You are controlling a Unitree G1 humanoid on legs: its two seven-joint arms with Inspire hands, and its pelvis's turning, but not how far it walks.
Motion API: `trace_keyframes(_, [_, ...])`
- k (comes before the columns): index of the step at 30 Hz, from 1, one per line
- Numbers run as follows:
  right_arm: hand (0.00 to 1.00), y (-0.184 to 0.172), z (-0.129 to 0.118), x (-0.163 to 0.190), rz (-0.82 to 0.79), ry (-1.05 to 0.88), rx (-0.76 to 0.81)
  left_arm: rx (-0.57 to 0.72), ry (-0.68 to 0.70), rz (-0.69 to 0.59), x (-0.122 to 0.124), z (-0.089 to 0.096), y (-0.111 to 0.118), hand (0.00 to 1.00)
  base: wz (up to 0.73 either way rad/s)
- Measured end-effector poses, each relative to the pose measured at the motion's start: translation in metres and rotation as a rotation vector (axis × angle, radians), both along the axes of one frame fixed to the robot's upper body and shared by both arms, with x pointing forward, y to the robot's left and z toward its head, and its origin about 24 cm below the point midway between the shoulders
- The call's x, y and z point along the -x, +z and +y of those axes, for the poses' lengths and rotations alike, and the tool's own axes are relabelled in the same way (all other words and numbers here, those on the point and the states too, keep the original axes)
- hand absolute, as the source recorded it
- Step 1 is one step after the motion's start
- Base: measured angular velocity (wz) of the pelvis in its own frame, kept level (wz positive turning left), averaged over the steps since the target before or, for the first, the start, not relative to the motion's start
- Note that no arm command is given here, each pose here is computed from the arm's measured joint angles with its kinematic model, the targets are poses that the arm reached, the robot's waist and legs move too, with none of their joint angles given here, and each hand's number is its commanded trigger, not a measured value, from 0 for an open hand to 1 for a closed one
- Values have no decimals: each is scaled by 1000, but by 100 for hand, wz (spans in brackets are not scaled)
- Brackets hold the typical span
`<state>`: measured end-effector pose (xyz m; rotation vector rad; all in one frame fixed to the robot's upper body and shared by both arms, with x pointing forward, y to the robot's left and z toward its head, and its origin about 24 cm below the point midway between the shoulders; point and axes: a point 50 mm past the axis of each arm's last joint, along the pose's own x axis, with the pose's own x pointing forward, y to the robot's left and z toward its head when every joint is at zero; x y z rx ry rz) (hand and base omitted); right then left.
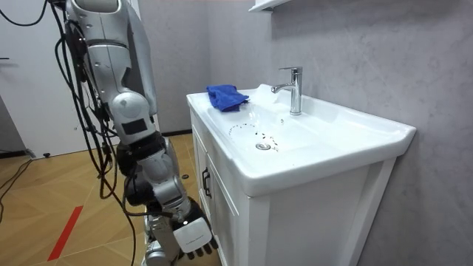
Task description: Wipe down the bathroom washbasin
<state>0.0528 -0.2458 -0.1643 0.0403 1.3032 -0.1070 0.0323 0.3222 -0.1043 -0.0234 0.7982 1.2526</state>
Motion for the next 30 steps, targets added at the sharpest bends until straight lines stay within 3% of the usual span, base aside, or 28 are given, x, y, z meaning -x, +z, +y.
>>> trace_keyframes(9, [0,0,0,4,-16,-3,15,-268,82,-235,-37,16,50,0,-1])
trace_keyframes(22, [0,-1,-1,12,12,1,41,-466,138,-494,-64,23,111,0,1])
trace_keyframes(30, [0,-1,1,13,21,42,35,-508,107,-591,-74,21,132,0,0])
